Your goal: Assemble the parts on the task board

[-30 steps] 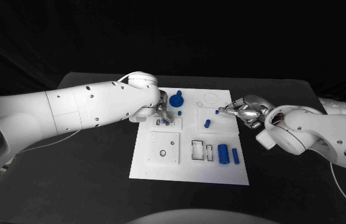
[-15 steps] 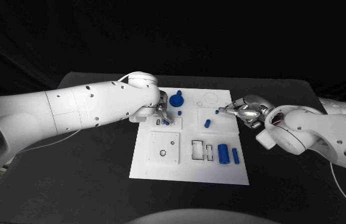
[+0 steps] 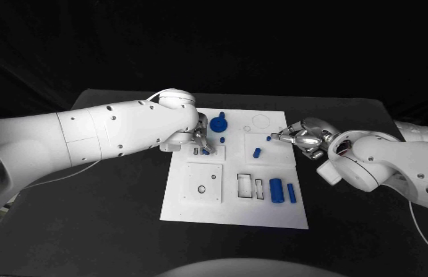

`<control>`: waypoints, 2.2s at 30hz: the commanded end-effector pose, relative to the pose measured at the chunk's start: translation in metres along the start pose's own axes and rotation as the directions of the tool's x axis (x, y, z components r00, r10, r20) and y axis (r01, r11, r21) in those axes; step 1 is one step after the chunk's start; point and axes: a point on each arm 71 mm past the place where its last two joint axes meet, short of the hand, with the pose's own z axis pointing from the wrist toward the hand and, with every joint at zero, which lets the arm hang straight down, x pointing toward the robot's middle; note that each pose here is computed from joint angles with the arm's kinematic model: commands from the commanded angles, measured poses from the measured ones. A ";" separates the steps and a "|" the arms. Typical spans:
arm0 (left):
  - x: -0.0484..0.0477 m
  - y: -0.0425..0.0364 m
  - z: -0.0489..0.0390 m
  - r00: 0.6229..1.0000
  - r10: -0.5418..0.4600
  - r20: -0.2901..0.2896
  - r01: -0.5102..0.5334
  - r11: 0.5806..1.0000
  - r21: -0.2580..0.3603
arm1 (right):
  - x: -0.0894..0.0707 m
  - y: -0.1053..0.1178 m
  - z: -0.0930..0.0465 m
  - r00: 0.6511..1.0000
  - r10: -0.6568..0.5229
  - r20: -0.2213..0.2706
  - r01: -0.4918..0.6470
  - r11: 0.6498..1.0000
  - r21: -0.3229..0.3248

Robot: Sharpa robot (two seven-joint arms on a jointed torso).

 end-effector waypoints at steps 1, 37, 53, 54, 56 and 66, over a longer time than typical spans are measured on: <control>0.0014 0.0098 -0.0010 1.000 0.007 -0.019 -0.010 0.989 -0.149 | 0.002 0.000 0.000 1.000 -0.012 -0.015 0.012 1.000 -0.001; 0.0008 0.0070 -0.0006 1.000 0.001 -0.009 -0.002 0.990 -0.138 | 0.001 -0.001 0.000 1.000 -0.014 -0.016 0.014 1.000 0.006; 0.0001 0.0079 -0.0009 1.000 -0.016 0.009 0.017 0.992 -0.127 | 0.001 -0.001 0.000 1.000 -0.014 -0.015 0.014 1.000 0.007; 0.0000 0.0081 -0.0010 1.000 -0.018 0.010 0.019 0.992 -0.126 | 0.001 -0.002 0.000 1.000 -0.014 -0.015 0.014 1.000 0.007; -0.0001 0.0087 -0.0012 1.000 -0.022 0.014 0.024 0.992 -0.125 | 0.001 -0.002 0.000 1.000 -0.014 -0.015 0.014 1.000 0.007; -0.0025 0.0102 -0.0017 0.997 -0.054 0.048 0.059 0.993 -0.106 | 0.001 -0.003 0.000 1.000 -0.014 -0.016 0.015 1.000 0.009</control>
